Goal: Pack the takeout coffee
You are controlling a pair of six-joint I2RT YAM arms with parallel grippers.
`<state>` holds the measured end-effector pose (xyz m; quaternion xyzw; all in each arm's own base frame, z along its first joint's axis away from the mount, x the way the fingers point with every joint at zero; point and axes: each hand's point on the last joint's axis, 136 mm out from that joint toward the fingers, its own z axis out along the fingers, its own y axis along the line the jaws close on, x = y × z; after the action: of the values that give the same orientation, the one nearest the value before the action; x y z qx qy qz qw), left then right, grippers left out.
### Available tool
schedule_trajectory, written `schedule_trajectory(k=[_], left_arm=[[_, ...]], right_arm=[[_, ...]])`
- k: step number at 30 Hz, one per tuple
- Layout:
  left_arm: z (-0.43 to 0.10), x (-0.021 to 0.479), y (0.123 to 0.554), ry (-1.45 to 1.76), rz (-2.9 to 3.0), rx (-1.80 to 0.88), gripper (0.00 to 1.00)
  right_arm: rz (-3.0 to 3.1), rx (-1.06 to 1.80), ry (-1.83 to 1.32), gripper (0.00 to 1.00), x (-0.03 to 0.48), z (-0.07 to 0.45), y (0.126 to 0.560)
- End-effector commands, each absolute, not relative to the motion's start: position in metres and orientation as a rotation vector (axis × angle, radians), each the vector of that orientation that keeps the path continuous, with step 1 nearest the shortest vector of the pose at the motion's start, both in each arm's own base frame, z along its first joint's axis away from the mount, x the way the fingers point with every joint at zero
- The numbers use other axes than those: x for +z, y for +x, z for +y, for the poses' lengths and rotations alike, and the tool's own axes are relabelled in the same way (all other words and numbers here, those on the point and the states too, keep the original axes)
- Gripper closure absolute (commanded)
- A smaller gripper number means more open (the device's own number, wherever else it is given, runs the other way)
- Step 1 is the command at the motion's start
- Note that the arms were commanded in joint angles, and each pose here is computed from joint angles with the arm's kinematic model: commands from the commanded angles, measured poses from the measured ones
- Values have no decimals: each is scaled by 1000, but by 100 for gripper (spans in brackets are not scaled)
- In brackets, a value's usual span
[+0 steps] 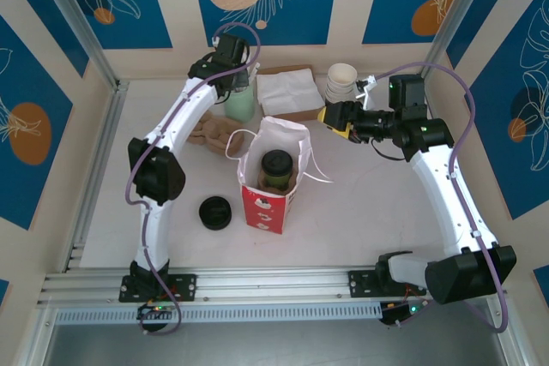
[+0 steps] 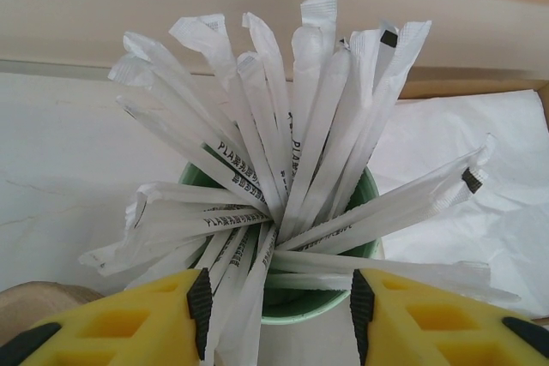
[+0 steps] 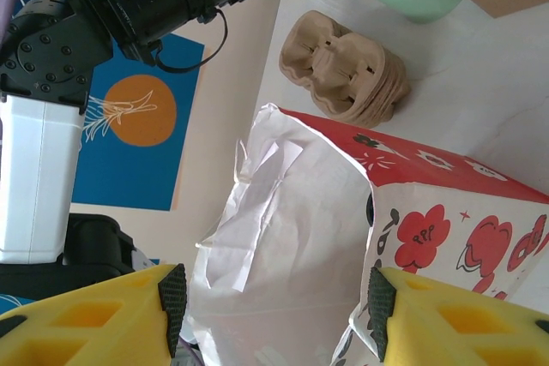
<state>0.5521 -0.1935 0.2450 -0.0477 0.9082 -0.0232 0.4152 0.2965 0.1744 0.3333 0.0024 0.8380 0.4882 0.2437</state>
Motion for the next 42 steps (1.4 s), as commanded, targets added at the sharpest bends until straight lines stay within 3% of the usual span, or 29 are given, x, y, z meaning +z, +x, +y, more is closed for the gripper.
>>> schedule_trajectory(k=[1, 10, 20, 26, 33, 42], left_arm=[[-182, 241, 559, -160, 2282, -18, 53], [-181, 237, 559, -149, 2280, -4, 62], [-181, 245, 562, -140, 2262, 2, 87], [-181, 285, 553, -120, 2204, -39, 97], [-181, 351, 512, -57, 2145, -132, 98], [-188, 425, 428, 108, 2079, -220, 98]], right_arm=[[2278, 1352, -29, 39, 342, 174, 291], [2265, 1379, -40, 39, 346, 175, 290], [2259, 1407, -37, 39, 347, 172, 290], [2234, 1423, -33, 40, 357, 168, 289], [2222, 1396, -28, 40, 362, 164, 291], [2217, 1368, -17, 40, 363, 161, 293]])
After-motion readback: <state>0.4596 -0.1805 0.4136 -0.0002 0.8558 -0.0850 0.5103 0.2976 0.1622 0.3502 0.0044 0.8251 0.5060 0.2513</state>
